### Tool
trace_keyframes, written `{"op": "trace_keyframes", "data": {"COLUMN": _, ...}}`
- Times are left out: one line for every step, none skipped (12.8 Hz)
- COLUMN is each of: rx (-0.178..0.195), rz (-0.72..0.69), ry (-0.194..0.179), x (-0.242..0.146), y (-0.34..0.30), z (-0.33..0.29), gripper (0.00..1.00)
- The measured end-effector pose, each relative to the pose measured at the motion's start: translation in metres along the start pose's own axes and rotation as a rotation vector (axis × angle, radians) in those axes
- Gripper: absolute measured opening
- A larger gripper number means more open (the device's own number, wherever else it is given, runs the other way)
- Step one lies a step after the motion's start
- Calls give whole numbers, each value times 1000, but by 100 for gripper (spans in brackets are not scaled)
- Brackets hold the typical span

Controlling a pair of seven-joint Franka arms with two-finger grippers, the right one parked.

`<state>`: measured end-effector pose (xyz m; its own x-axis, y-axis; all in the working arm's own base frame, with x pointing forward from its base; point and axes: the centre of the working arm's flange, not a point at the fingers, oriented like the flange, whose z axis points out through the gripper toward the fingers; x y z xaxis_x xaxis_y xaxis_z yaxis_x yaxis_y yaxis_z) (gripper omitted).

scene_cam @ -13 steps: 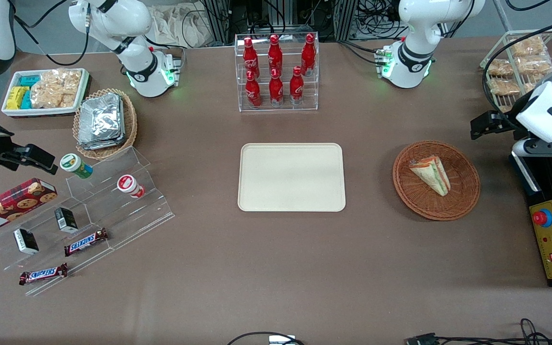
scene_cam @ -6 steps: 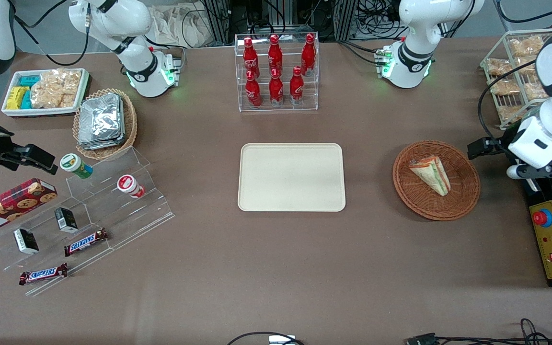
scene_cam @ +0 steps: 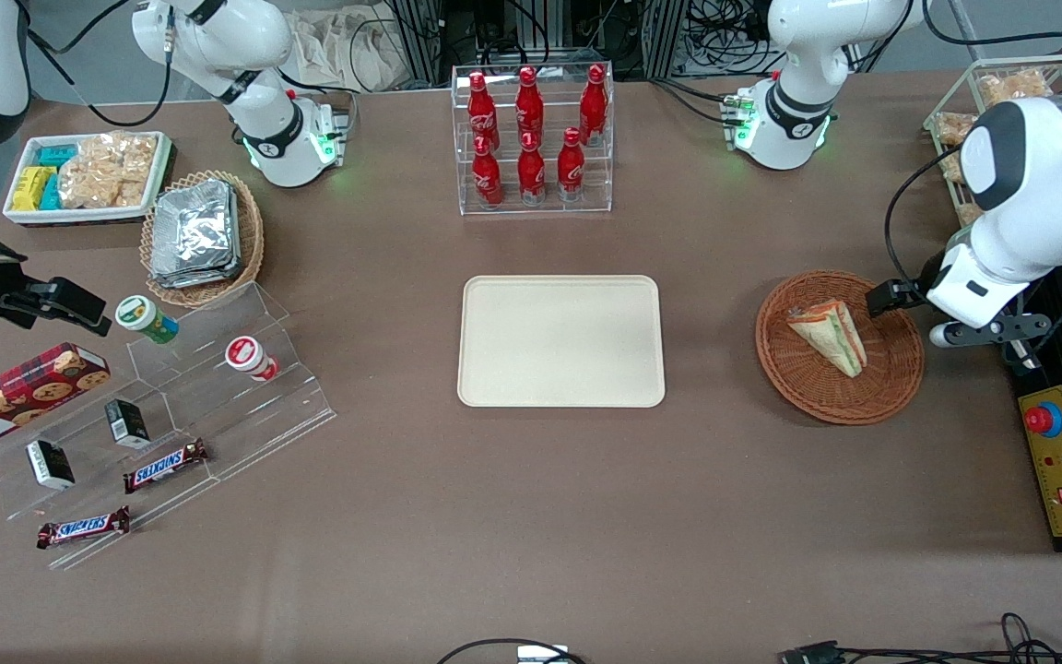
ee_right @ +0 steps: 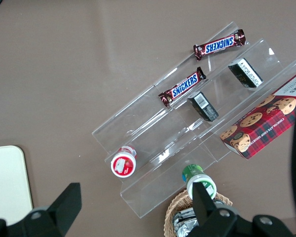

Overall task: Place sandwich from basket to tray
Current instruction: 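Move the left gripper over the sandwich in the wicker basket, then lower the open left gripper and close it on the wrapped sandwich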

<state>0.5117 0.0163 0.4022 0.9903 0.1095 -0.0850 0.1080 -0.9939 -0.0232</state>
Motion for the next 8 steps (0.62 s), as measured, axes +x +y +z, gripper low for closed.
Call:
{"op": "trace_keyframes", "data": {"rx": -1, "rz": -11, "ry": 2, "x": -2, "y": -4, "z": 9, "gripper": 100}}
{"op": "trace_keyframes", "data": {"rx": -2, "rz": -26, "ry": 5, "x": -4, "y": -6, "z": 16, "gripper": 100}}
{"op": "trace_keyframes", "data": {"rx": -3, "rz": -48, "ry": 13, "x": -6, "y": -6, "z": 22, "gripper": 100}}
{"op": "trace_keyframes", "data": {"rx": -4, "rz": -71, "ry": 20, "x": -8, "y": -6, "z": 28, "gripper": 100}}
{"op": "trace_keyframes", "data": {"rx": -5, "rz": -88, "ry": 27, "x": -10, "y": -6, "z": 35, "gripper": 100}}
{"op": "trace_keyframes", "data": {"rx": -6, "rz": -104, "ry": 33, "x": -12, "y": -6, "z": 42, "gripper": 100}}
{"op": "trace_keyframes", "data": {"rx": -7, "rz": -120, "ry": 39, "x": -14, "y": -6, "z": 48, "gripper": 100}}
{"op": "trace_keyframes", "data": {"rx": -9, "rz": -140, "ry": 46, "x": -16, "y": -5, "z": 53, "gripper": 100}}
